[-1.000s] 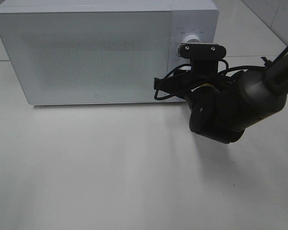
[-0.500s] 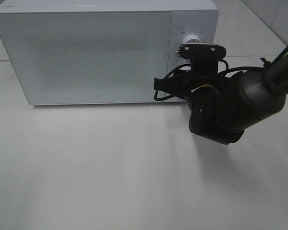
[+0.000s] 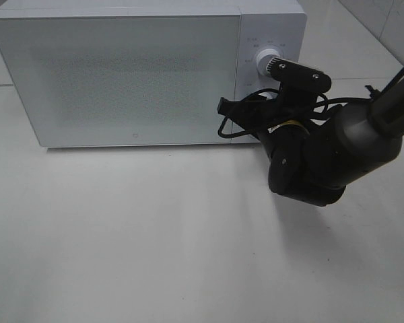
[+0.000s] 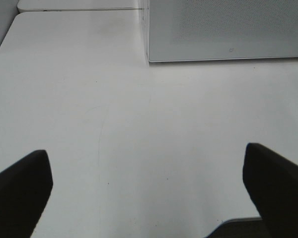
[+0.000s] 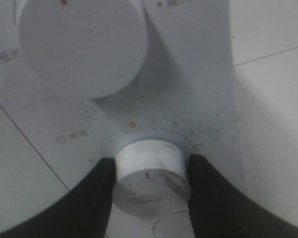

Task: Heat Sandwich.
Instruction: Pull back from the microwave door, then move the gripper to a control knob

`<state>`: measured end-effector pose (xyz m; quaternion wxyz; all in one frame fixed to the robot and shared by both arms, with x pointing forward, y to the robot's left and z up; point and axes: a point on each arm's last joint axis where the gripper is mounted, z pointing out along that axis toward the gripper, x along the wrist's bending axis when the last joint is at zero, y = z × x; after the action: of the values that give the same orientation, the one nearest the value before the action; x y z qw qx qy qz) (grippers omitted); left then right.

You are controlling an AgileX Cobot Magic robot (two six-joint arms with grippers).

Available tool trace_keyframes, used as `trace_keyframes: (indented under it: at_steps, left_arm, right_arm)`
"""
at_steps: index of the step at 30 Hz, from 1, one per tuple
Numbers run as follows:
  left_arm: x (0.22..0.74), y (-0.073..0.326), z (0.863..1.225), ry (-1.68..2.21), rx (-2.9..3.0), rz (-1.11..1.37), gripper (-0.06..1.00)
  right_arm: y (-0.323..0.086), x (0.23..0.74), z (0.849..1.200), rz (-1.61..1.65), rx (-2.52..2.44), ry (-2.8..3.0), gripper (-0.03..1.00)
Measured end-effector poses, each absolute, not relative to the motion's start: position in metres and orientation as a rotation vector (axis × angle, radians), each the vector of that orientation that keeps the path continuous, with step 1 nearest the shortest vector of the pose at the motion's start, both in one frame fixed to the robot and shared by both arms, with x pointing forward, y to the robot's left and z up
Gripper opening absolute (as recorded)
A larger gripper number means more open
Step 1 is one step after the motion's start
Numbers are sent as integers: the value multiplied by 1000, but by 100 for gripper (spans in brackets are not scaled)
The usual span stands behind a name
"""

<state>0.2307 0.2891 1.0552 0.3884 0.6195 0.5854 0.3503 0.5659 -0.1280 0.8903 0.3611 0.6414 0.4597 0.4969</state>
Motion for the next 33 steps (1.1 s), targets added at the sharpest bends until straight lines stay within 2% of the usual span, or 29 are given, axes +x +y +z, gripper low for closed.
trace_keyframes:
  at_steps: [16, 33]
  left_arm:
    - [231, 289, 1055, 1489, 1576, 891, 97]
    - [231, 289, 1055, 1489, 1576, 891, 97]
  right_arm:
    - [-129, 564, 887, 1705, 2114, 644, 41]
    - [-129, 564, 888, 1966, 2434, 53, 41]
